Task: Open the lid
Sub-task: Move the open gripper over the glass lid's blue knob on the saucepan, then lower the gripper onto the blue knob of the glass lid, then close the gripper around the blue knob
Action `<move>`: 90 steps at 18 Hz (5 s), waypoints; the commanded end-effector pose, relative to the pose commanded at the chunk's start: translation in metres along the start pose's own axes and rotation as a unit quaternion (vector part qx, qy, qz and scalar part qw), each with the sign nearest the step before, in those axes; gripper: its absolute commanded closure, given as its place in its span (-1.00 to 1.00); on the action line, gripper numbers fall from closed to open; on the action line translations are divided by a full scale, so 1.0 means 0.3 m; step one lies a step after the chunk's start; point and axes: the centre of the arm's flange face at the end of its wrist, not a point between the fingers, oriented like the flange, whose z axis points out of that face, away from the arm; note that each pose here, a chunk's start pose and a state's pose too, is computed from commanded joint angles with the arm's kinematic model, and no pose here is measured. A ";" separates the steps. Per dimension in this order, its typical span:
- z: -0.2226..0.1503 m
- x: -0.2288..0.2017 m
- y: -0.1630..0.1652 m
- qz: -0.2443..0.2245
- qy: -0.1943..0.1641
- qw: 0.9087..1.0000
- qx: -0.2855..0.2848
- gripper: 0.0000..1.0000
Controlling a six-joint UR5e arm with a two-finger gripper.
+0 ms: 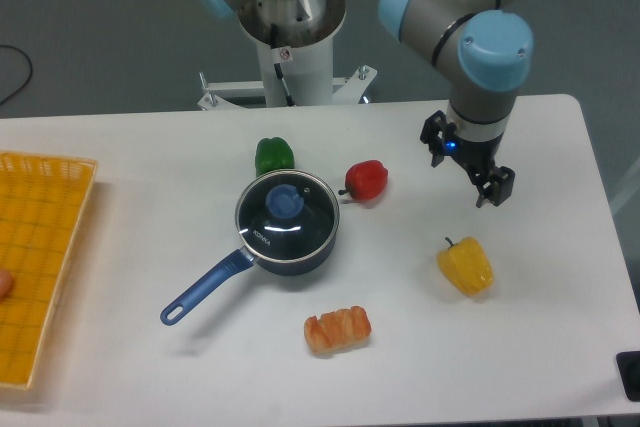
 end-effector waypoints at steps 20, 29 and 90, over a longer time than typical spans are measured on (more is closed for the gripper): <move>-0.027 0.347 -0.409 -0.076 0.027 0.997 0.000 -1.00; -0.050 0.413 -0.491 -0.038 0.020 0.999 0.007 -1.00; 0.216 0.588 -0.618 0.034 0.020 0.997 -0.071 -1.00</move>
